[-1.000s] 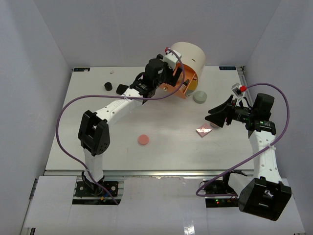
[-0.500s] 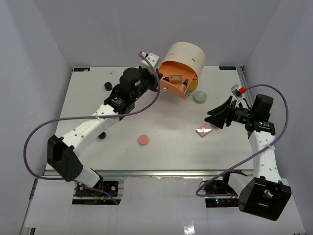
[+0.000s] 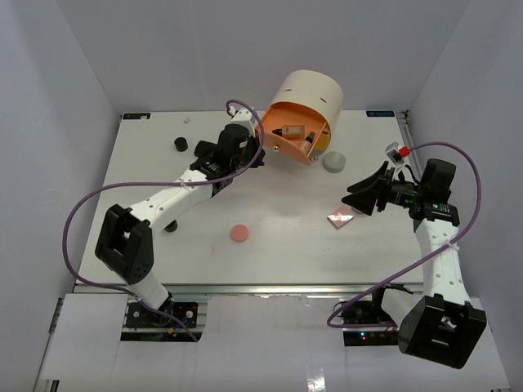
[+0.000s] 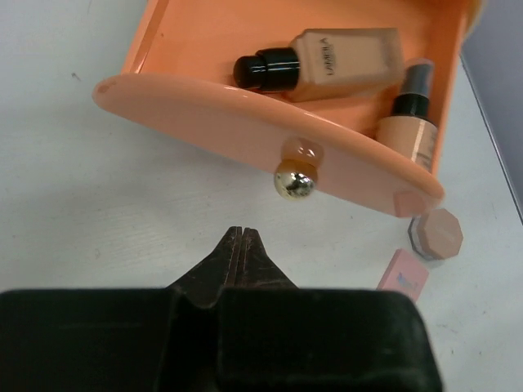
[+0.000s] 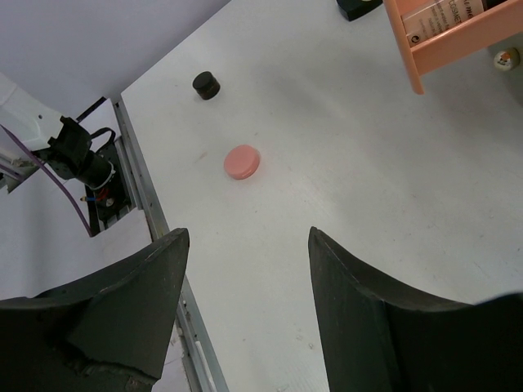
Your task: Organize the makeup
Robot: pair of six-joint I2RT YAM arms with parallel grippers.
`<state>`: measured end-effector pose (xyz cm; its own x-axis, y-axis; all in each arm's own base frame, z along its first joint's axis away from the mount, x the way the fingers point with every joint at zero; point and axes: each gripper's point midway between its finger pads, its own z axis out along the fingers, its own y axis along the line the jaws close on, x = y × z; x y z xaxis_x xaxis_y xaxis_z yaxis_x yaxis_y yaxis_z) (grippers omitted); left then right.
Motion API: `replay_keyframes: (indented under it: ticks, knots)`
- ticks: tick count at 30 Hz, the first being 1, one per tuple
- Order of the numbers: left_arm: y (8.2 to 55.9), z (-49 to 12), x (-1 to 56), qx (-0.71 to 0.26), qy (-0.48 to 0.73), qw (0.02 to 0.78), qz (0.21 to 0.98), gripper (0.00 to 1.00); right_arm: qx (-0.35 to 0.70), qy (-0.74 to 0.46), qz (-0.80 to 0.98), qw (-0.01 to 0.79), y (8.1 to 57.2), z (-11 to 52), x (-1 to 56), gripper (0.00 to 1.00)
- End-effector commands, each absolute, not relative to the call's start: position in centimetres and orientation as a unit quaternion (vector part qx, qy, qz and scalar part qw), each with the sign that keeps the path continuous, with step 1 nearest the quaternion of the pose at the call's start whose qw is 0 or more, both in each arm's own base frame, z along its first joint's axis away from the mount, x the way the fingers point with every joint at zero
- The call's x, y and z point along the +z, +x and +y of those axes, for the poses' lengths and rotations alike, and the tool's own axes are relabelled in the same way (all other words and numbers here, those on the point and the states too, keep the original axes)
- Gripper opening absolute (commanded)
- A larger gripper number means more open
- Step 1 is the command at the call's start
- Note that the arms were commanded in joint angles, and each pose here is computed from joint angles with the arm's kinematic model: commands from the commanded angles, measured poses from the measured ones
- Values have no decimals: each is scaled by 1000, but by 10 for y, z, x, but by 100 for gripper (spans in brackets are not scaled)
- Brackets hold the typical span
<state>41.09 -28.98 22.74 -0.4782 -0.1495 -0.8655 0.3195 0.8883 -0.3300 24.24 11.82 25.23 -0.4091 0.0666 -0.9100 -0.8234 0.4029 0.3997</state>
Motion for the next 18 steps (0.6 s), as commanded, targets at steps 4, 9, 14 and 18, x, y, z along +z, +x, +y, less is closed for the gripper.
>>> replay_keyframes:
  ticks: [4, 9, 14, 18]
  knots:
    - [444, -298, 202, -245, -90, 462, 848, 0, 462, -280, 689, 484, 244, 116, 256, 67]
    - [454, -322, 192, -293, -130, 432, 843, 0, 460, -279, 690, 485, 244, 116, 256, 67]
    - [472, -347, 221, -340, -130, 433, 825, 0, 460, -275, 692, 484, 245, 115, 255, 67]
    - [480, -354, 239, -353, -126, 444, 814, 0, 460, -274, 693, 483, 244, 115, 256, 67]
